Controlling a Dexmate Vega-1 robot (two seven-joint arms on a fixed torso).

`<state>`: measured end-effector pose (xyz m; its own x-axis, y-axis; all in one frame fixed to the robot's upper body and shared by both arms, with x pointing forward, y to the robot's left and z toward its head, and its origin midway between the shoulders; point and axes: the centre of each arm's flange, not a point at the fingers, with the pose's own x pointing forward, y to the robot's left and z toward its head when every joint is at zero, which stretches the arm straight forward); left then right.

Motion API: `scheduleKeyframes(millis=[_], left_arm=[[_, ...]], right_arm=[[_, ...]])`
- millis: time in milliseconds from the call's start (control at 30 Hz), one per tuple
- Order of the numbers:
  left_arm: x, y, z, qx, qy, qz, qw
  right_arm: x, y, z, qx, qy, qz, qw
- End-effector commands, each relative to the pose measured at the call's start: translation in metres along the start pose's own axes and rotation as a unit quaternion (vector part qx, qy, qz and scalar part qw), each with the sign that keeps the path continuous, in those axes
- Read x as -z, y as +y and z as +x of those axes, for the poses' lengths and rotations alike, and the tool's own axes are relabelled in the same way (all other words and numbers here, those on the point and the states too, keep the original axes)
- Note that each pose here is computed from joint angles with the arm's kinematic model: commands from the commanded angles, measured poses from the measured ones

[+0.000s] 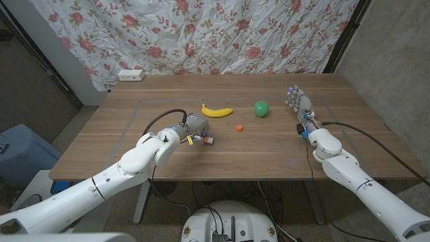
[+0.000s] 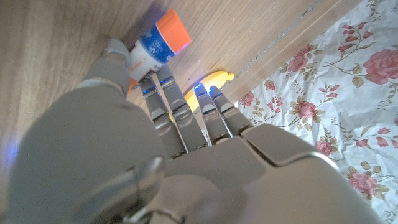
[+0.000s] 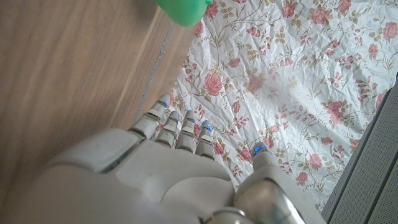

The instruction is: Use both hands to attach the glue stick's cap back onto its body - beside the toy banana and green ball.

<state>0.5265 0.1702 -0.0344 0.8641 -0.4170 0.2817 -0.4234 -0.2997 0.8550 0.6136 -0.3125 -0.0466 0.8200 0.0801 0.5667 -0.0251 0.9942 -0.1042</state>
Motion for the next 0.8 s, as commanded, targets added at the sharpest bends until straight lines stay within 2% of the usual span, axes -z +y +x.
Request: scheduleKeyframes(millis=[33, 233, 500, 800], left_arm=[[0.022, 0.011, -0.002, -0.016, 0.014, -0.011, 1.000], [0.033, 0.012, -0.002, -0.026, 0.032, -0.042, 0.998], [0.040, 0.016, 0.001, -0.035, 0.032, -0.051, 0.998], [0.049, 0.017, 0.003, -0.045, 0.037, -0.077, 0.995]], right_arm=[[-0.016, 0.012, -0.004, -0.025, -0.004, -0.056, 0.9981], [-0.026, 0.020, -0.004, -0.036, -0.017, -0.097, 0.9945], [-0.037, 0.029, -0.002, -0.041, -0.035, -0.133, 0.9896], [-0.049, 0.037, -0.010, -0.061, -0.037, -0.211, 0.9748]])
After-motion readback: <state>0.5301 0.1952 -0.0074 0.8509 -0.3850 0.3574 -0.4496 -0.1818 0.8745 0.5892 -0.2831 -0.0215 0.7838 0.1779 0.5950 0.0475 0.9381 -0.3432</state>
